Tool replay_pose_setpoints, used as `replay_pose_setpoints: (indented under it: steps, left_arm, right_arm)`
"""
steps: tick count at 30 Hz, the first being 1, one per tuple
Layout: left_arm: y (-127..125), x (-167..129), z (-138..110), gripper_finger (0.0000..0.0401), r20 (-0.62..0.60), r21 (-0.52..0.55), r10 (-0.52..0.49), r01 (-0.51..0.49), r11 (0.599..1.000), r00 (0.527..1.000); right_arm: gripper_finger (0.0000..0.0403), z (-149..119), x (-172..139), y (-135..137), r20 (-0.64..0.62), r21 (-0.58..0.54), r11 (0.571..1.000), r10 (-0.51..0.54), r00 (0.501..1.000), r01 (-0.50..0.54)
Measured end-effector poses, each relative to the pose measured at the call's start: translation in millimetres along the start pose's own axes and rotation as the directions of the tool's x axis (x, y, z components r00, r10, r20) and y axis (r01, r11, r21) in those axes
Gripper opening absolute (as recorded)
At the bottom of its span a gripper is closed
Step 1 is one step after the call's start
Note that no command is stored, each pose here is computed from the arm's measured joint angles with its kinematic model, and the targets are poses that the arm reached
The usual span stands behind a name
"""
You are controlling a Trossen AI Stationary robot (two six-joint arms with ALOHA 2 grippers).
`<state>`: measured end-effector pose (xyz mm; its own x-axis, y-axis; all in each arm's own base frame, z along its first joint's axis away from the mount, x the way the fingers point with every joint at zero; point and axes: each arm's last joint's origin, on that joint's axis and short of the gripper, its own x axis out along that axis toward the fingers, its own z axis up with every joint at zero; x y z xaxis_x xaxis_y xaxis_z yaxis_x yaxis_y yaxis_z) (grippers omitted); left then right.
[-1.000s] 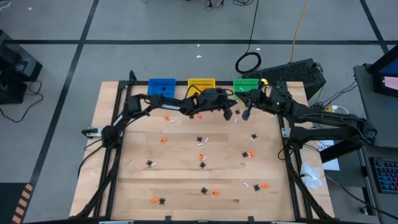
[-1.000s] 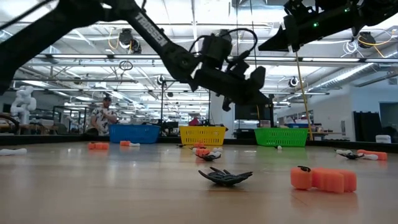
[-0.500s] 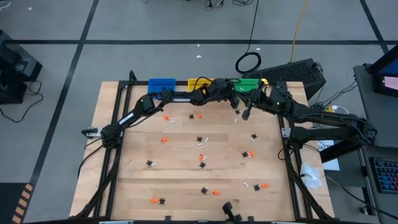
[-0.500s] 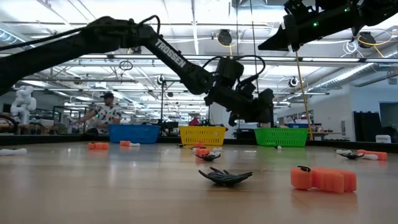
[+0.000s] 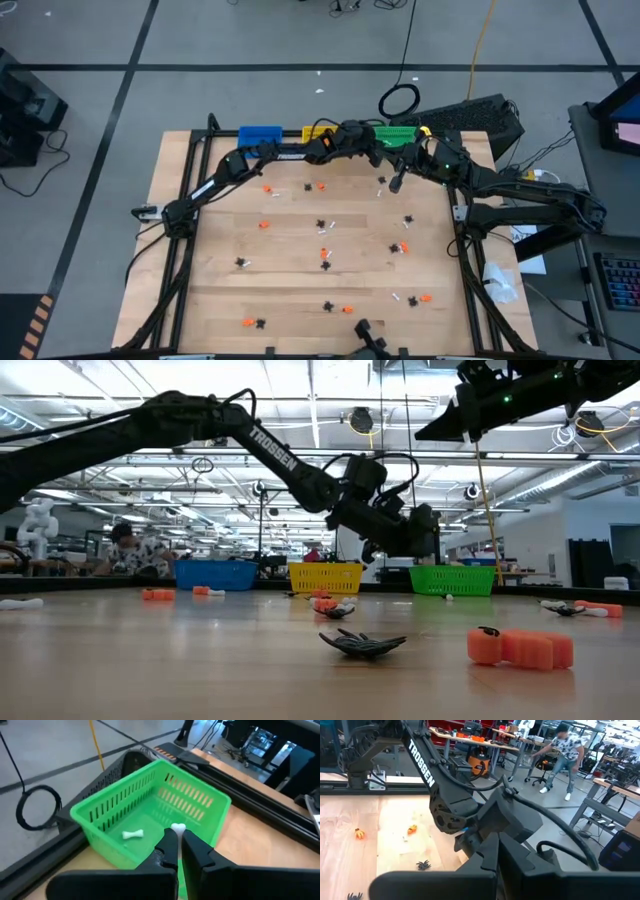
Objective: Sort Halloween decoration
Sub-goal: Put the white bone toy into the green bin, then put the black spider toy into the blue bin
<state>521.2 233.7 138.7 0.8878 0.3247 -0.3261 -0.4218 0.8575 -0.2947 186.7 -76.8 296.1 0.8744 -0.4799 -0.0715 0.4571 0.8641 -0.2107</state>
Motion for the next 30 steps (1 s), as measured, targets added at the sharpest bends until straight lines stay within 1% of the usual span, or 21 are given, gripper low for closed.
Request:
replay_pose_setpoints:
  steps: [2,8,12,16,20,22,25,28,30]
  left_arm:
    - [2,0,0,0.0003,-0.005,-0.016,-0.004,0.004,1.0,1.0]
    - [2,0,0,0.0009,-0.005,-0.009,-0.005,0.005,1.0,1.0]
    - [3,0,0,0.0037,-0.004,0.031,-0.004,0.005,1.0,1.0]
    - [3,0,0,0.0069,-0.01,0.034,-0.003,0.004,0.999,1.0]
    - [2,0,0,0.0084,-0.006,0.035,-0.004,0.005,0.999,1.0]
    - [0,-2,3,0.008,-0.003,0.036,-0.008,0.008,0.999,1.0]
    - [-9,-6,11,0.0057,0.011,0.053,-0.022,0.021,0.998,1.0]
    - [-22,-12,17,0.0021,-0.012,0.129,-0.033,0.035,0.991,0.999]
    - [-30,-17,20,0.0006,-0.044,0.175,-0.032,0.039,0.984,0.999]
  right_arm:
    - [0.0,0,0,0,0.003,0.001,1.0,-0.001,1.0,0.0]
    - [0.0,0,0,0,0.001,0.004,1.0,0.0,1.0,0.0]
    - [0.0,0,0,0,0.001,0.004,1.0,0.0,1.0,0.0]
    - [0.0,0,0,0,0.001,0.002,1.0,0.0,1.0,0.0]
    - [0.0,0,0,0,0.001,0.001,1.0,0.0,1.0,0.0]
    - [0.0,0,0,0,0.001,0.001,1.0,0.0,1.0,0.0]
    - [0.0,0,0,0,0.0,0.0,1.0,0.0,1.0,0.0]
    - [0.0,0,0,0,0.0,-0.003,1.0,0.0,1.0,0.0]
    - [0.0,0,0,0,0.0,-0.003,1.0,0.0,1.0,0.0]
